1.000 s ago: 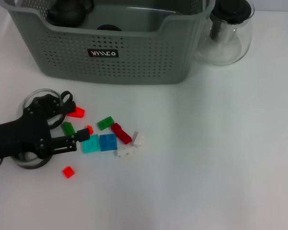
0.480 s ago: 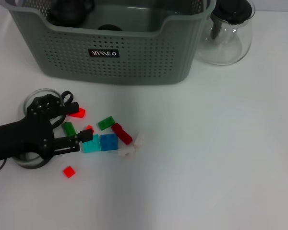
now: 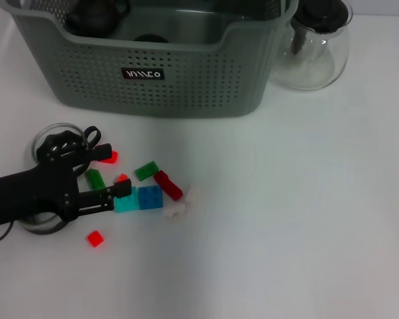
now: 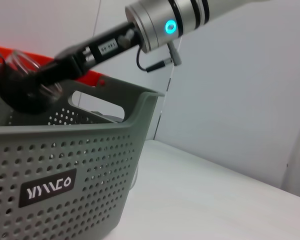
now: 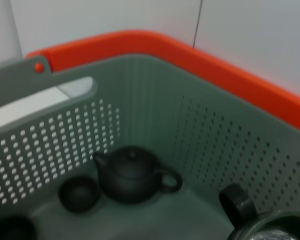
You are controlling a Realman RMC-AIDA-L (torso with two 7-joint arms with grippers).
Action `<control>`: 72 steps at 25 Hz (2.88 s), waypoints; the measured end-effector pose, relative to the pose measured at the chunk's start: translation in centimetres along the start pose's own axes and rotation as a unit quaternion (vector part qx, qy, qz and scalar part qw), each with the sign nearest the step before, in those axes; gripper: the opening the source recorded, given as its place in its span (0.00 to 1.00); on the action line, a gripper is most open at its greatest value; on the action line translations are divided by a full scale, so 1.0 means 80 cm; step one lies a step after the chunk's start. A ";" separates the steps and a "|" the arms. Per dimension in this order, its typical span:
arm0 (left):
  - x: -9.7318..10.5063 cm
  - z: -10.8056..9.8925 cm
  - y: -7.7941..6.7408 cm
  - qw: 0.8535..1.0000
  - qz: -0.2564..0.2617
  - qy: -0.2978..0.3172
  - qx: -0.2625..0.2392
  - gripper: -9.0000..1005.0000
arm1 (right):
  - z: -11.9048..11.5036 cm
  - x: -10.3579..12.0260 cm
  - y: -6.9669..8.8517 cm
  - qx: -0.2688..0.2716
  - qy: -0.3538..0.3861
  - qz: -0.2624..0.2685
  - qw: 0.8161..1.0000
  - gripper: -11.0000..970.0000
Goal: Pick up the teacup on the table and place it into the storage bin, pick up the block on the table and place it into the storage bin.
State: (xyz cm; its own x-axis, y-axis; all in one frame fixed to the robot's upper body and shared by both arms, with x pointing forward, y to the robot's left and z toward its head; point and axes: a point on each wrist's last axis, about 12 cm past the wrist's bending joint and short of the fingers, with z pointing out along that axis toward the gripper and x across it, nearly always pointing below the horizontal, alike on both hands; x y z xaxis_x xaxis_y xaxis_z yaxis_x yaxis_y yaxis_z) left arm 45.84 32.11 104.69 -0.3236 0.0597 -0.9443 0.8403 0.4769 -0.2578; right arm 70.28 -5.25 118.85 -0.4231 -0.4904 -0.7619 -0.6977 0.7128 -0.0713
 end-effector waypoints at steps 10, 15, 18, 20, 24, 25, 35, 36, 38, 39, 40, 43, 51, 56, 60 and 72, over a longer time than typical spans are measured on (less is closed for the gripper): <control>0.001 0.001 0.001 1.000 0.000 0.004 -0.003 0.81 | 0.001 0.018 0.000 -0.012 0.025 -0.001 1.000 0.17; 0.001 0.001 0.001 1.000 0.000 0.004 -0.003 0.80 | 0.001 0.020 0.002 -0.016 0.030 0.002 0.999 0.18; 0.001 0.001 0.001 1.000 0.000 0.004 -0.003 0.80 | 0.001 0.020 0.002 -0.016 0.031 0.005 0.999 0.19; 0.001 0.001 0.001 1.000 0.000 0.004 -0.003 0.80 | 0.001 0.021 0.002 -0.017 0.031 0.005 0.999 0.19; 0.001 0.000 0.002 1.000 0.000 0.003 -0.004 0.80 | 0.000 0.019 0.001 -0.019 0.024 0.013 0.999 0.29; 0.001 0.000 0.001 1.000 0.000 0.003 -0.005 0.80 | -0.002 0.017 0.001 -0.022 0.019 0.016 0.999 0.34; 0.001 -0.002 0.001 1.000 -0.001 0.003 -0.007 0.80 | -0.145 0.020 -0.040 -0.192 -0.316 0.045 0.928 0.59; 0.001 -0.002 0.002 1.000 0.000 0.003 -0.007 0.80 | -0.163 0.034 -0.041 -0.219 -0.357 0.035 0.908 0.61; 0.000 0.000 0.002 1.000 0.002 0.003 -0.005 0.80 | -0.194 0.070 -0.048 -0.251 -0.414 0.029 0.874 0.62; -0.001 0.001 0.003 1.000 0.003 0.002 -0.004 0.80 | -0.206 0.090 -0.052 -0.257 -0.431 0.030 0.864 0.62; -0.002 0.002 0.004 1.000 0.004 0.002 -0.004 0.80 | -0.218 0.112 -0.053 -0.264 -0.444 0.023 0.856 0.62; -0.003 0.003 0.005 1.000 0.005 0.002 -0.004 0.79 | -0.241 0.195 -0.048 -0.260 -0.433 -0.010 0.863 0.61; -0.015 -0.002 0.006 1.000 0.012 -0.003 0.011 0.79 | -0.239 0.356 -0.018 -0.207 -0.269 -0.022 0.940 0.61; -0.066 -0.032 0.012 0.998 -0.025 0.047 0.023 0.79 | -0.242 0.380 -0.020 -0.202 -0.227 -0.004 0.953 0.61; -0.138 -0.047 0.014 0.983 -0.078 0.167 -0.018 0.79 | -0.239 0.380 -0.020 -0.212 -0.213 -0.002 0.954 0.61; -0.209 0.078 -0.023 0.888 0.063 0.439 -0.123 0.78 | -0.231 0.361 -0.028 -0.237 -0.192 0.018 0.952 0.61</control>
State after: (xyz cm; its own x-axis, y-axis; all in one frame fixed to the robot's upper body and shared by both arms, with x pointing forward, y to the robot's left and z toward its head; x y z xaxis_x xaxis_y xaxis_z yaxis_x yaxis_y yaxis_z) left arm 52.41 24.77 119.67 -0.5382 0.7354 -0.4118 0.8087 0.5882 -0.0066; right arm 48.99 -30.28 108.88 -0.2721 -0.1862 -0.9441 -0.9078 0.3752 0.1876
